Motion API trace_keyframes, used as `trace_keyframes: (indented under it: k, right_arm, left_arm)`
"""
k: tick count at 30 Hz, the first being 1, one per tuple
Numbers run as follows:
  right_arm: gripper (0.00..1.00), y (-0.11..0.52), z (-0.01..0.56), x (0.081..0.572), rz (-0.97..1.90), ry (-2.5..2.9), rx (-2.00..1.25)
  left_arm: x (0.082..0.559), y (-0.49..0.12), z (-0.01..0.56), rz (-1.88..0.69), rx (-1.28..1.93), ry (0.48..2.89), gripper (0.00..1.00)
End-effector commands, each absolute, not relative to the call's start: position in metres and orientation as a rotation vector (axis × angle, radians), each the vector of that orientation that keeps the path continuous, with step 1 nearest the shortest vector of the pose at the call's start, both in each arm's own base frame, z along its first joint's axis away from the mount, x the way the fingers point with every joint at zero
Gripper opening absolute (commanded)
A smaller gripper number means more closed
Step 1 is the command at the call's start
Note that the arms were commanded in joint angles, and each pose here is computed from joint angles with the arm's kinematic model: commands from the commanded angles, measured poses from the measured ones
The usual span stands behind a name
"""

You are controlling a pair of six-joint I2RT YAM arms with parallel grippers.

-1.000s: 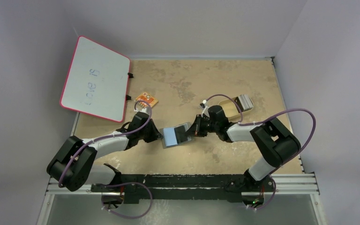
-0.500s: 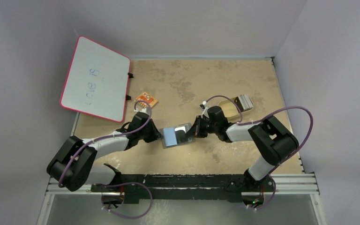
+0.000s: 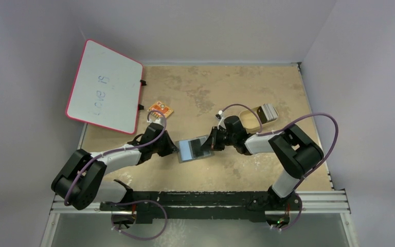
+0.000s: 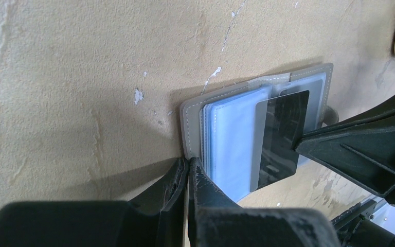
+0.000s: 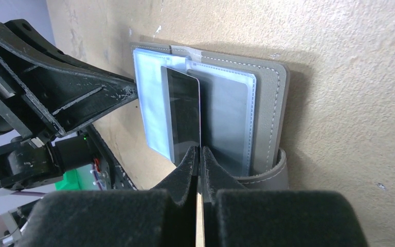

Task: Put the credit cards into the card holder
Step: Insert the credit card into the card holder.

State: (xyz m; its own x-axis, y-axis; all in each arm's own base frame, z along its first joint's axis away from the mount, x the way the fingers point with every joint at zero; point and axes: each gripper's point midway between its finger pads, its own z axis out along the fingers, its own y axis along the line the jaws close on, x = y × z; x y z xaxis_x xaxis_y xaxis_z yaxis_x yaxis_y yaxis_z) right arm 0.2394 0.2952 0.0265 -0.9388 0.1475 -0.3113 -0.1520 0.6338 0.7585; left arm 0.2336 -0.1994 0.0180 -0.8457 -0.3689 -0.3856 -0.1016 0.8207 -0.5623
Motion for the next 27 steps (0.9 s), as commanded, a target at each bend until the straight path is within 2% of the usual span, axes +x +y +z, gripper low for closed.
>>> trace_keyframes:
  k: [1, 14, 18, 27]
  right_arm:
    - [0.0, 0.305, 0.037, 0.249, 1.229, 2.461, -0.043]
    - [0.0, 0.323, 0.038, 0.244, 1.253, 2.475, -0.053]
    - [0.09, 0.329, 0.037, 0.243, 1.248, 2.488, -0.074]
    - [0.19, 0.335, 0.034, 0.24, 1.204, 2.526, -0.132]
  left_arm:
    - [0.237, -0.205, 0.022, -0.773, -0.344, 2.49, 0.0]
    - [0.238, -0.205, 0.025, -0.786, -0.351, 2.48, 0.0]
    - [0.238, -0.206, 0.025, -0.792, -0.352, 2.48, 0.0]
    - [0.239, -0.207, 0.026, -0.798, -0.351, 2.476, 0.0]
